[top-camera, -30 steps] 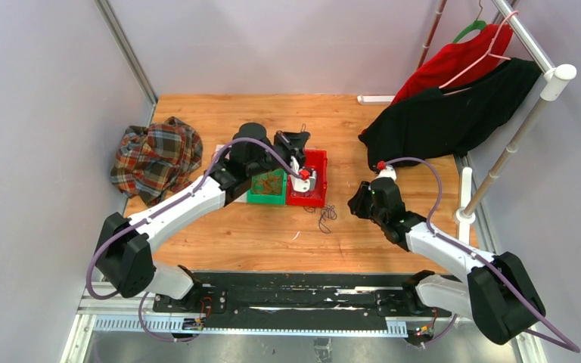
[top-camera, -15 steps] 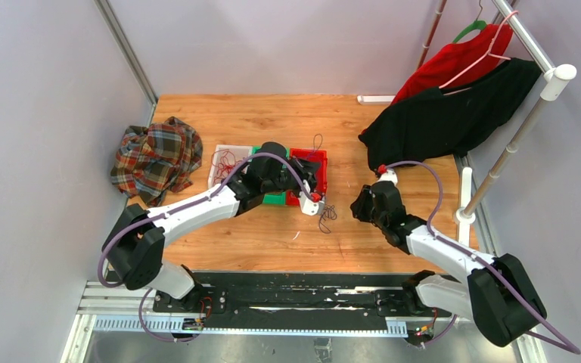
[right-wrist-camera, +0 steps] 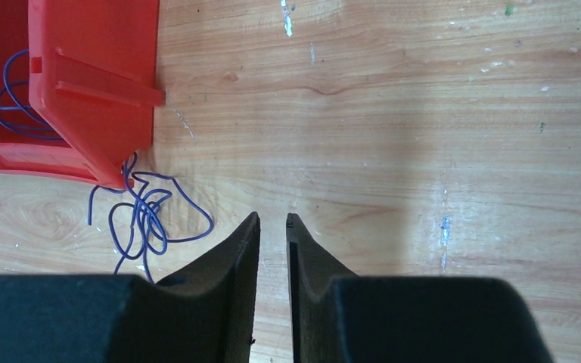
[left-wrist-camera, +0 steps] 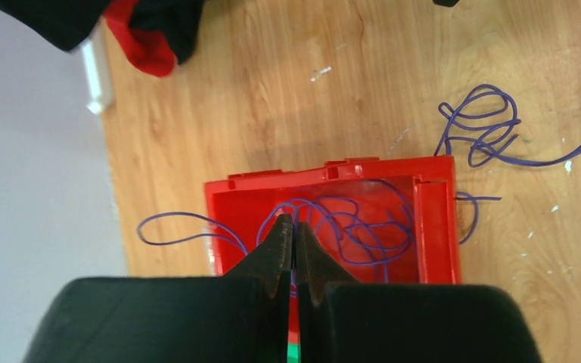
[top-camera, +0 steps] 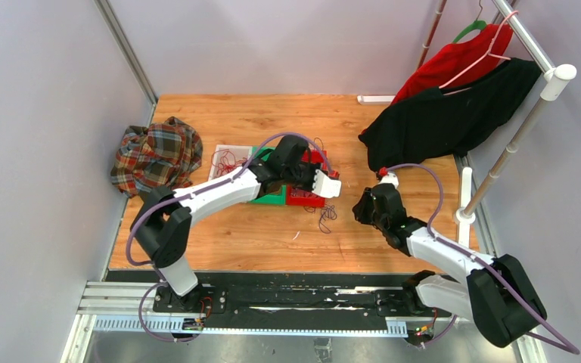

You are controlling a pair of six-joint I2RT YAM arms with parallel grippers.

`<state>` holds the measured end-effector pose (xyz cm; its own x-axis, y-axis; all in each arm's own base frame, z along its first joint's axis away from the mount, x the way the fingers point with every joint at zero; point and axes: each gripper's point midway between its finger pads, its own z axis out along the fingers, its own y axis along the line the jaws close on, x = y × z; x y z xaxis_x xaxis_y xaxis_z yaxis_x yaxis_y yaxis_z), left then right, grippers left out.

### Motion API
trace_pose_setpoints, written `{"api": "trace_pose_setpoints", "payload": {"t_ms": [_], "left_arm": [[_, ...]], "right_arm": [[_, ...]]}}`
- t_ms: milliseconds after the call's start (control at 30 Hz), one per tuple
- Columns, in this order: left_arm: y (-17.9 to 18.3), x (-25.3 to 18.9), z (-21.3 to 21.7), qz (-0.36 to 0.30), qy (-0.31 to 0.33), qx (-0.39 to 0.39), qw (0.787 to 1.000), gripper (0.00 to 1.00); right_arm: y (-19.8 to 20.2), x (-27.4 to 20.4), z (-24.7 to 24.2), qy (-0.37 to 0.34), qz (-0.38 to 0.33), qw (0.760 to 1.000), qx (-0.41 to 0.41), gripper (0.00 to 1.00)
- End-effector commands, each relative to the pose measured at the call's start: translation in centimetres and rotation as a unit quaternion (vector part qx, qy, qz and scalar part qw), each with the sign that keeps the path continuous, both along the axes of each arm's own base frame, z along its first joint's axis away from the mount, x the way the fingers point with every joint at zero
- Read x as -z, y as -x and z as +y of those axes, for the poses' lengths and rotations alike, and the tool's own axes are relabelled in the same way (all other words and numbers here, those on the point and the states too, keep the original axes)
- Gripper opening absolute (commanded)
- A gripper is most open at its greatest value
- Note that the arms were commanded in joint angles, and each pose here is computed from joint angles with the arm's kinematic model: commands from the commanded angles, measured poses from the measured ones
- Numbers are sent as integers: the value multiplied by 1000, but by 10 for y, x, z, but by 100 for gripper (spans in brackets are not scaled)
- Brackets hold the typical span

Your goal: Untangle the cables

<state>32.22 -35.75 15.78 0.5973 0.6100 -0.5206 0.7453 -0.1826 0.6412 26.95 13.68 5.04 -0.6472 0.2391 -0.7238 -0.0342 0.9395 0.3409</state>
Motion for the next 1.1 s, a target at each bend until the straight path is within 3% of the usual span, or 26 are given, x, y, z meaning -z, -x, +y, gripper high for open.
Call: {"api": "trace_pose_setpoints", "payload": {"t_ms": [0,200,367,433,467,500,533,733,867,1067], "left_arm": [[-2,26,6,91,-28,-80,992,0],[-16,68,29,149,-75,-171,971,1],[-34,74,37,183,-69,-227,954,2],[-36,71,37,186,-67,-231,953,16],[-35,70,36,191,-65,-230,952,35],[-33,62,32,197,-58,-222,953,48],[-31,55,29,201,-54,-217,954,53],[-10,5,28,253,-28,-186,949,67],[2,-22,41,328,-15,-183,927,83],[-16,-71,71,366,63,-252,893,88]], "right_arm": [[-4,-4,-11,-1,-14,1000,26,19],[-5,-13,-15,0,-28,999,30,18],[-4,-16,-17,-2,-35,999,30,18],[-4,-17,-18,0,-36,999,31,18],[-3,-17,-18,1,-36,999,29,18],[-3,-17,-18,3,-36,999,28,18],[-3,-18,-18,5,-37,999,27,18],[-2,-22,-23,7,-42,998,37,20],[-3,-31,-20,-4,-60,998,32,32],[3,-43,26,-15,-97,992,-73,48]]}}
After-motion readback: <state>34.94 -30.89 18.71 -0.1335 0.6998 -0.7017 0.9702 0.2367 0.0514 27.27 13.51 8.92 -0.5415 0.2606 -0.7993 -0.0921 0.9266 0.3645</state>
